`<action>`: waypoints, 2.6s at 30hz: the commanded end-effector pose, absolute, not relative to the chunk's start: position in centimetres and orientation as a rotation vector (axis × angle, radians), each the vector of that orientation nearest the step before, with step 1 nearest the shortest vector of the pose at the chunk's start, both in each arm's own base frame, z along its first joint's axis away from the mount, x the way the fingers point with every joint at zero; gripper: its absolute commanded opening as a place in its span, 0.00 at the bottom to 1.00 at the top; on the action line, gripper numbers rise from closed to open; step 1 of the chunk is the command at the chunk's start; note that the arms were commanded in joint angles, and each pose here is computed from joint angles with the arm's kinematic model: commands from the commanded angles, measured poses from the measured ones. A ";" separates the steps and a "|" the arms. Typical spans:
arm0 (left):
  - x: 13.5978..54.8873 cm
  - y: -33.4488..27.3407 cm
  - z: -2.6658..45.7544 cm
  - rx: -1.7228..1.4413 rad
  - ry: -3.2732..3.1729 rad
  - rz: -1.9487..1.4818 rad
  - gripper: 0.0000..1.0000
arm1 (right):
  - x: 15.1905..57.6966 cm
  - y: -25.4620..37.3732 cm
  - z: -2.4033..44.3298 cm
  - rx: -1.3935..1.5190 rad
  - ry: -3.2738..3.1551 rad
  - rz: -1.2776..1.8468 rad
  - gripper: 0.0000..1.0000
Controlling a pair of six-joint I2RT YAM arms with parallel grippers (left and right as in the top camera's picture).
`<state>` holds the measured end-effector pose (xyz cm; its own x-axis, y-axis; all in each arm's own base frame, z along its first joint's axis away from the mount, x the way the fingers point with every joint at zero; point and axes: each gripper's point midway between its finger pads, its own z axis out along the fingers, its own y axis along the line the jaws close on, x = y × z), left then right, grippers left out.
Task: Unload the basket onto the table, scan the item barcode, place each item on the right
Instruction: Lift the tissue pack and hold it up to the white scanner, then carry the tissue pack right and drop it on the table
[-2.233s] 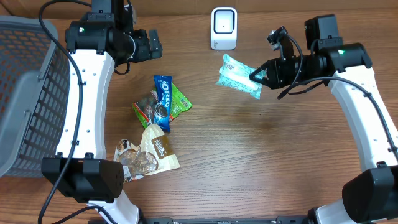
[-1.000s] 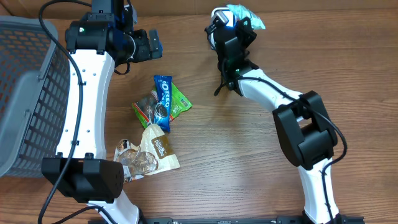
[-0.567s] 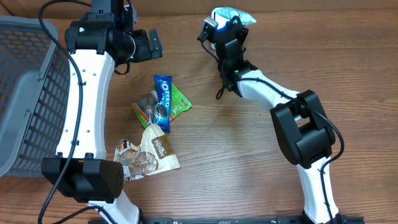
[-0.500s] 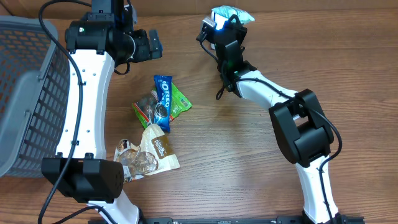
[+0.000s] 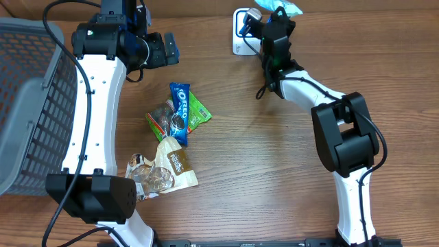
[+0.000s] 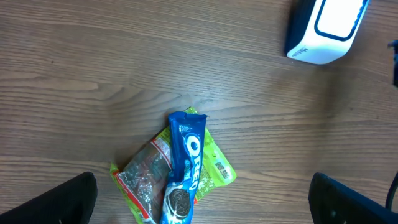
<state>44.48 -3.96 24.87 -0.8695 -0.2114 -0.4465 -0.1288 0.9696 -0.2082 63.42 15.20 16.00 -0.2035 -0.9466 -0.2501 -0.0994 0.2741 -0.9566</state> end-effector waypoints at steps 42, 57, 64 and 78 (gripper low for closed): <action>44.7 -4.1 25.3 -0.249 2.623 -0.234 1.00 | 56.3 19.3 29.9 -0.846 1.581 -0.941 0.04; 44.7 -4.1 25.3 -0.249 2.623 -0.234 1.00 | 37.0 17.9 20.3 -0.221 2.681 0.293 0.04; 44.7 -4.1 25.3 -0.249 2.623 -0.235 1.00 | 34.2 15.7 15.9 -0.210 2.833 0.749 0.04; 44.7 -4.1 25.3 -0.249 2.623 -0.235 1.00 | 33.8 0.2 7.7 0.743 2.810 0.724 0.04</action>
<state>44.47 -3.96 24.86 -0.8696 -0.2114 -0.4462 -0.1289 0.9696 -0.2081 33.90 3.76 9.28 -0.9467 0.3163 -0.0614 0.2442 0.8285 0.5040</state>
